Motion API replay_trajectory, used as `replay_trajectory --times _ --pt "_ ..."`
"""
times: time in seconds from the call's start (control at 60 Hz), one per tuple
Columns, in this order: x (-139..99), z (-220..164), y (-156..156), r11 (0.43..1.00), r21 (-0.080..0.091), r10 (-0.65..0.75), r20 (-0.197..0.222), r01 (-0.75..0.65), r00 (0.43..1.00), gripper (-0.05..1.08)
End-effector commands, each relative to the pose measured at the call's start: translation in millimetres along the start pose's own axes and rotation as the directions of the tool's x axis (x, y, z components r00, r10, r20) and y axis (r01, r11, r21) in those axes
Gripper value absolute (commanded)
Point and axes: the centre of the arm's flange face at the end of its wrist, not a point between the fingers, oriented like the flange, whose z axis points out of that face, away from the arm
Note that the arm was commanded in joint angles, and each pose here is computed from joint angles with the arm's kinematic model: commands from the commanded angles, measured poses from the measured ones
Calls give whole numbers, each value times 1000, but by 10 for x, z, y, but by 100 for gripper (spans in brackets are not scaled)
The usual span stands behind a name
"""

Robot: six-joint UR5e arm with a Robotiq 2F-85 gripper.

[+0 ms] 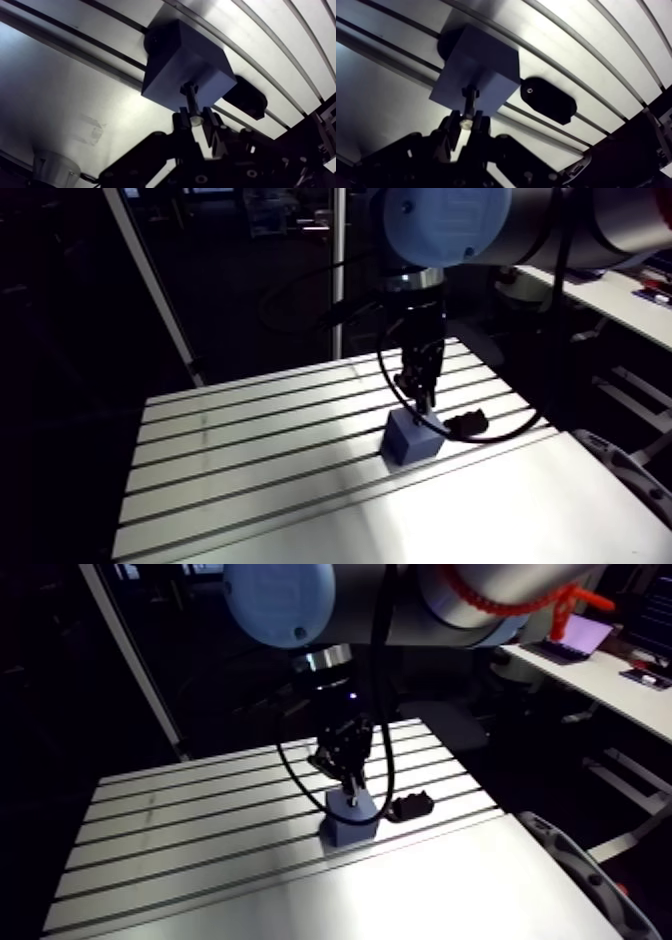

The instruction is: Pick up the M10 bolt and insert it into the hex recess until seated.

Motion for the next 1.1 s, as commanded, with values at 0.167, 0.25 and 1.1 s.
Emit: replay_trajectory --times 0.167,0.25,1.1 --pt "9 16 1 1000 2 -1 2 1 1000 105" --pt "13 17 6 1000 2 -1 2 1 1000 105" --pt "32 -1 -3 1000 -5 -3 -2 3 1000 105"
